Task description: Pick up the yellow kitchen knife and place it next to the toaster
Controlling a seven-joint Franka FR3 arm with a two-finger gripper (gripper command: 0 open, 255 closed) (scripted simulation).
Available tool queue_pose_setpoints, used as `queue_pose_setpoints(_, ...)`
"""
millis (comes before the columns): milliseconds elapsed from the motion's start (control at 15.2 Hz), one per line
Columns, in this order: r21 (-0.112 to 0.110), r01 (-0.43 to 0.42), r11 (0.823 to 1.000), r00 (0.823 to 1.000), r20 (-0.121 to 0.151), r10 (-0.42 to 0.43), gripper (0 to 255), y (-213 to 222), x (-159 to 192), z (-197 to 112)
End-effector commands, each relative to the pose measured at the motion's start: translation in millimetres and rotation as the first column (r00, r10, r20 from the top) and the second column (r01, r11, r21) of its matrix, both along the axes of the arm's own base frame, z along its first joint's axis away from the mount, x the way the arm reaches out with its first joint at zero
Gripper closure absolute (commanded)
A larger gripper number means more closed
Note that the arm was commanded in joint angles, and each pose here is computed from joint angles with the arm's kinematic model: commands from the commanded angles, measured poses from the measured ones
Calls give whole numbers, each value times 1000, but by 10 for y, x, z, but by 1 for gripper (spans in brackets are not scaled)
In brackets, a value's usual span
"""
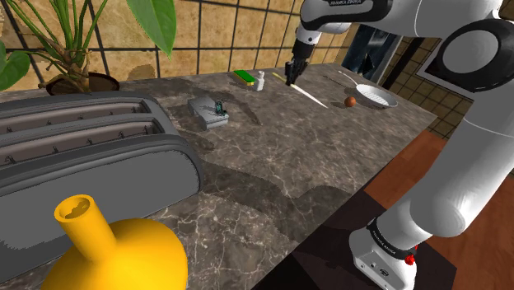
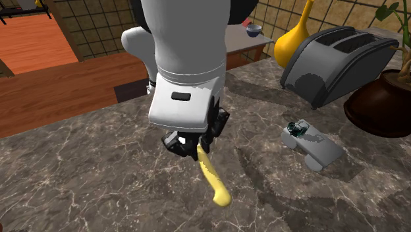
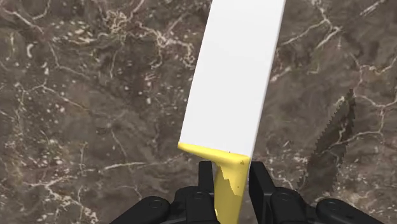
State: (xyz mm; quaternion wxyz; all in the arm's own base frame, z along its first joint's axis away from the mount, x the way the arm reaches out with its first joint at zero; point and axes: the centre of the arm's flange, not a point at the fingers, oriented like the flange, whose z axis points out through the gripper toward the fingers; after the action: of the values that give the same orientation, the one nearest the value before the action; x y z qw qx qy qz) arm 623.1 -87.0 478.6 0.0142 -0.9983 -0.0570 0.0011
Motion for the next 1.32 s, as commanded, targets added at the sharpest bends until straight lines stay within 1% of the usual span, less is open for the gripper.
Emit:
queue_pose_setpoints(0,0,0,1000,1000,0,0,255,-3,-10,104)
queue_pose_setpoints(1254,0,0,1000,1000,0,0,255,-3,-10,1107)
